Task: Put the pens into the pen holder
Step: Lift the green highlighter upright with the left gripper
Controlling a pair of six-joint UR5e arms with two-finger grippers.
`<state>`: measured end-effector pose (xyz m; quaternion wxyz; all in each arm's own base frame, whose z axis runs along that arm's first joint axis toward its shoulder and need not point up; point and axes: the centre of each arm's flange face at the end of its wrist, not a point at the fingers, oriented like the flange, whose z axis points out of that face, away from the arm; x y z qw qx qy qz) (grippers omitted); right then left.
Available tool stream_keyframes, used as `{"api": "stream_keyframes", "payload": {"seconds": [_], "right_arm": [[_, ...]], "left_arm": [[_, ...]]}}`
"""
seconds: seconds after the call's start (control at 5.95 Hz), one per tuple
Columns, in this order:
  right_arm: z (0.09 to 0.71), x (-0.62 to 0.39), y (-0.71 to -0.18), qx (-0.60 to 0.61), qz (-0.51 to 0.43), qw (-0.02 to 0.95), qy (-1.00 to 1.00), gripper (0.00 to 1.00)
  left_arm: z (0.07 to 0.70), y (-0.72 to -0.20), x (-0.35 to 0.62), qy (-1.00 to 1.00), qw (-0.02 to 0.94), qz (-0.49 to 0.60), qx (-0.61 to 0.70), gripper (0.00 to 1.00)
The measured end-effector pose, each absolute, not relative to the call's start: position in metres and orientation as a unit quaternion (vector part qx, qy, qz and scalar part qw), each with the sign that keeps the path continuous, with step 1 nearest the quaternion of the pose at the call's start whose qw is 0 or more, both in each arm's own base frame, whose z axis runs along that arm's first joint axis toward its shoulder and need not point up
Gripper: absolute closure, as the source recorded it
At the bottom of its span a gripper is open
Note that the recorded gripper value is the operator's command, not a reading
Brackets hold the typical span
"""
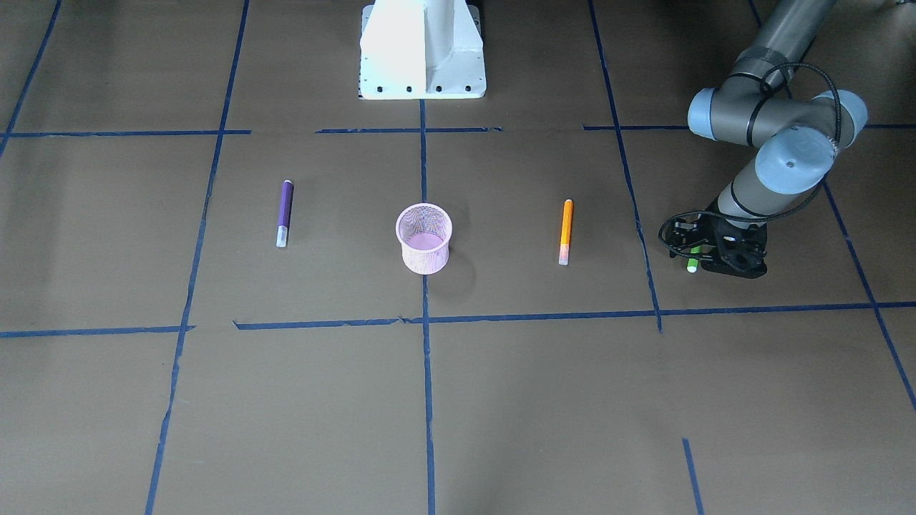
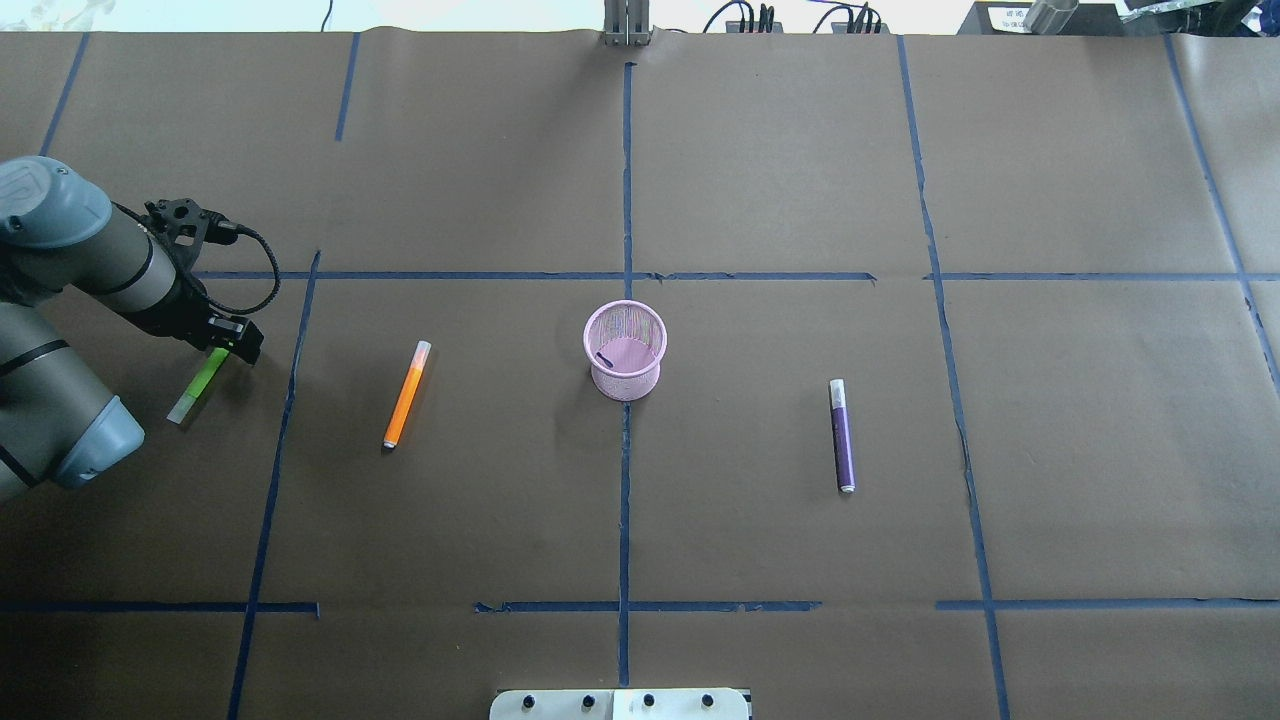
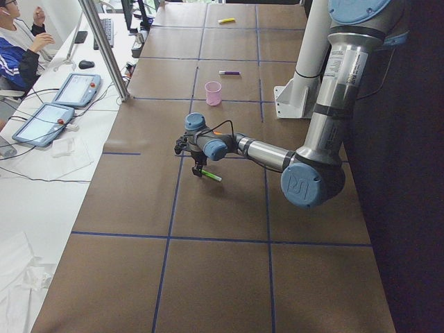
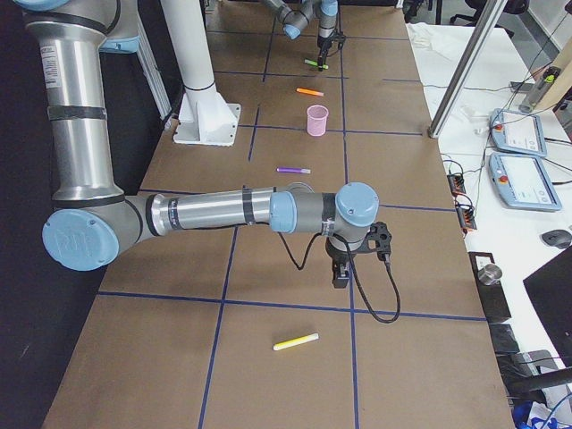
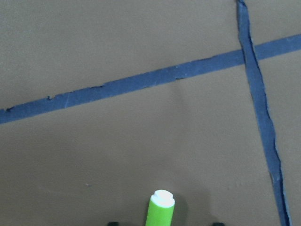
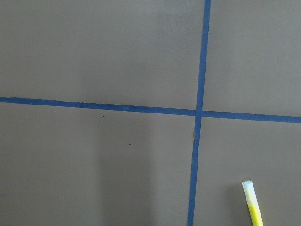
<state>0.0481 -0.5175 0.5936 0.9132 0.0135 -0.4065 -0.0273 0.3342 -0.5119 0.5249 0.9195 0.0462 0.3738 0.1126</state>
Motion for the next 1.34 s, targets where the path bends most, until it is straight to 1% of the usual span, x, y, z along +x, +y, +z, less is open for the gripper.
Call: {"api": "stream_keyframes", "payload": {"seconds": [0.34,0.5,0.67,1.01,1.18,1.34], "right_arm": [[0.592,0.048,-0.518,0.014,-0.027,0.913,-0.406,0.0],[0.592,0.048,-0.518,0.014,-0.028,0.913,-0.406,0.0],[0.592,0.048,-0.518,0.015,-0.027,0.913,-0.406,0.0],[0.593,0.048,-0.518,0.014,-0.027,0.913,-0.406,0.0],[0.594,0.048,-0.518,0.013,-0.027,0.913,-0.406,0.0],[0.594,0.048,-0.517,0.012,-0.027,0.913,-0.407,0.0]], "left_arm": [[0.524,-0.512,0.332,0.374,0.919,0.112,0.048,0.89],[0.522,-0.511,0.331,0.376,0.919,0.112,0.048,0.95],[0.518,-0.511,0.33,0.379,0.917,0.112,0.05,1.0],[0.507,-0.511,0.326,0.384,0.915,0.111,0.056,1.0],[0.485,-0.511,0.318,0.391,0.911,0.109,0.069,1.0],[0.446,-0.509,0.309,0.405,0.902,0.112,0.096,1.0]]}}
